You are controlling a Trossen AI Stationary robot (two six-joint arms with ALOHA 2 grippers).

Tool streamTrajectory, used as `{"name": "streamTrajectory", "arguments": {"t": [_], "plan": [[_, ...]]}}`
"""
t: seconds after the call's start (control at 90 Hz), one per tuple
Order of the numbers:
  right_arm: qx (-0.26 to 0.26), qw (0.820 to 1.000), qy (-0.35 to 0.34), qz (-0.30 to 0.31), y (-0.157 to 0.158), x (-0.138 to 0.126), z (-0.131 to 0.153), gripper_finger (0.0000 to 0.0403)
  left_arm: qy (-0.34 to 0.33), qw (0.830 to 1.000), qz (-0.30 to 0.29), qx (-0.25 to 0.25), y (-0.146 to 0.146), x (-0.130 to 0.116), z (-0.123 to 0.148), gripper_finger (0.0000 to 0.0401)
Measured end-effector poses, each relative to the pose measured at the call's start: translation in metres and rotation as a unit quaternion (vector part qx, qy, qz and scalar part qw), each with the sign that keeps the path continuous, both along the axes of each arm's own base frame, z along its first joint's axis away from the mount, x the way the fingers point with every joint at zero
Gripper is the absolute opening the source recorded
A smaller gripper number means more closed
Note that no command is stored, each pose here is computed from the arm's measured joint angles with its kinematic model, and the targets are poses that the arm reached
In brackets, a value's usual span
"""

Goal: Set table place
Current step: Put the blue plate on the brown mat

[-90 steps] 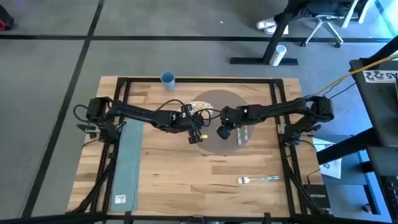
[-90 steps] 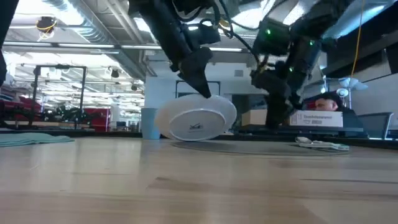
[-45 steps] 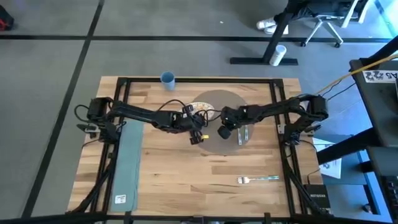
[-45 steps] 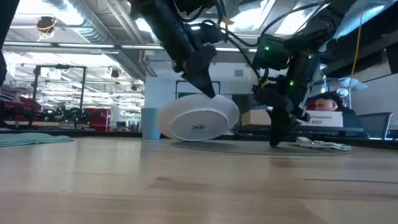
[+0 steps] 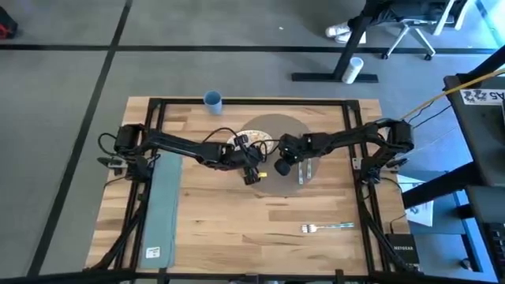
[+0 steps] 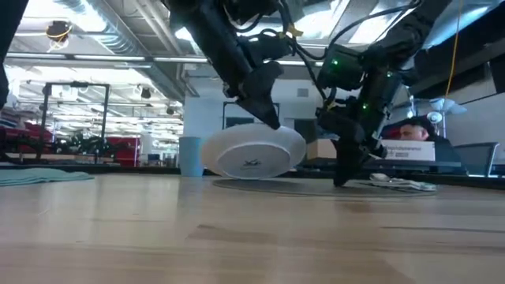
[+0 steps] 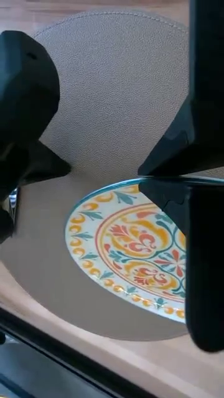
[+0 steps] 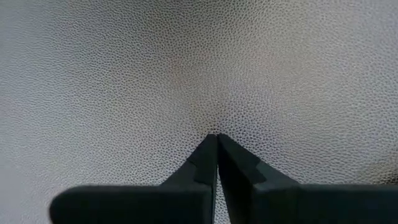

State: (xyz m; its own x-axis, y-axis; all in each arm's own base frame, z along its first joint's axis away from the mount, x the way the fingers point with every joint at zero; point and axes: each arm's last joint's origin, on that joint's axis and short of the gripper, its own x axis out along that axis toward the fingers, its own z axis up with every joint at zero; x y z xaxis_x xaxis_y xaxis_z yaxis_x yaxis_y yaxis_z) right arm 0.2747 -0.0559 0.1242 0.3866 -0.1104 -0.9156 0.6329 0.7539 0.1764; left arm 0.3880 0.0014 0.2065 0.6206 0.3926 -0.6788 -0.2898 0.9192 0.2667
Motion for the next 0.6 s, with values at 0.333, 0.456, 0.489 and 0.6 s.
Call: {"name": "streamTrajectory", "arguments": {"t": [0.333, 0.456, 0.489, 0.6], "plan": [[0.003, 0.999, -0.035, -0.005, 0.001, -0.004, 0.019, 0.0000, 0.002, 1.000, 0.000, 0.000, 0.000, 0.000, 0.000, 0.0000], [0.012, 0.999, -0.049, 0.000, 0.002, -0.004, 0.024, 0.0000, 0.002, 1.000, 0.001, 0.000, 0.001, 0.000, 0.000, 0.0000], [0.014, 0.999, -0.053, 0.000, 0.002, -0.004, 0.026, 0.0000, 0.002, 1.000, 0.001, 0.000, 0.001, 0.000, 0.000, 0.0000], [0.013, 0.998, -0.062, 0.001, 0.002, -0.005, 0.031, 0.0000, 0.002, 1.000, 0.001, 0.000, 0.001, 0.000, 0.000, 0.0000]]}}
